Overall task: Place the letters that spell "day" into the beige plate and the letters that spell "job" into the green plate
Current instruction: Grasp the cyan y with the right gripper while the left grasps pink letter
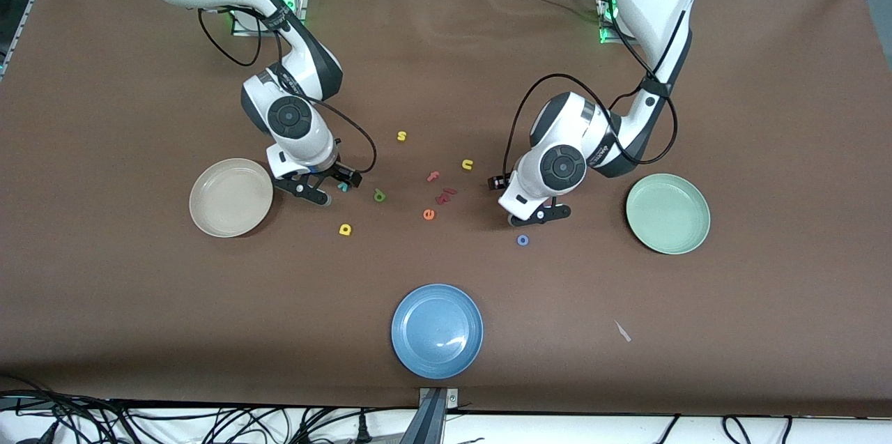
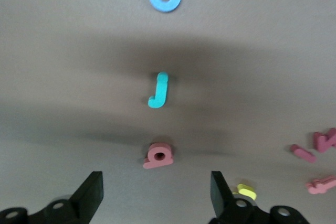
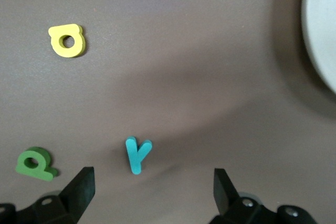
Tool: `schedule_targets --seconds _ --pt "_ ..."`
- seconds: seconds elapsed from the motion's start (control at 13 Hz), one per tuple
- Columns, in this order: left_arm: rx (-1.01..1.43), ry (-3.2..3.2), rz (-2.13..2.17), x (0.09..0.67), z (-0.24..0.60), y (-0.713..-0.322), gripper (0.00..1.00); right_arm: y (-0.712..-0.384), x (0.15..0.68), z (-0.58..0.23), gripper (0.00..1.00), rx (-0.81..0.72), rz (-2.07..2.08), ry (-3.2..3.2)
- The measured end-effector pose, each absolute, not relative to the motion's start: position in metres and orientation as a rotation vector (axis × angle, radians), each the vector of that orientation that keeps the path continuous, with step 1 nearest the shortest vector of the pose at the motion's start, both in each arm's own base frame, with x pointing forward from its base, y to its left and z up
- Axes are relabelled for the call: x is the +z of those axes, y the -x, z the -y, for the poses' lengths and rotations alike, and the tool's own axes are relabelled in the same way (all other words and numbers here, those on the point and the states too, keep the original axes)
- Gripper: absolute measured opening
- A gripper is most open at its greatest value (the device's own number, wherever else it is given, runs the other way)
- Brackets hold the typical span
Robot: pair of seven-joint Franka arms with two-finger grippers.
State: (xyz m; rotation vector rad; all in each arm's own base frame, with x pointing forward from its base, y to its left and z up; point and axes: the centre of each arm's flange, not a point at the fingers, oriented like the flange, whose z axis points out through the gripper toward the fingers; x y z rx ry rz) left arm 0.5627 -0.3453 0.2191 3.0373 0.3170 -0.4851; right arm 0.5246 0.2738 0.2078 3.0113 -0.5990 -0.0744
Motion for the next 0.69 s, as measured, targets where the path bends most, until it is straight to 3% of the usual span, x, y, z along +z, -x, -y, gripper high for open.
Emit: schedule_targets --seconds 0.23,0.31,0.69 --pt "-0.513 -3.047 -0.289 0.211 0.347 -0.554 0.83 -0.530 0.201 -0.284 1.00 -0.073 0.635 -3.022" --pt "-0.524 -3.051 -0.279 0.207 0.349 -0.549 0.76 -0.530 0.197 -0.287 1.00 -0.075 0.636 -3.026" --pt "-0.415 -3.052 -0.226 0.172 0.361 -0.518 0.74 -0.533 0.185 -0.287 0.95 -0.054 0.633 -3.037"
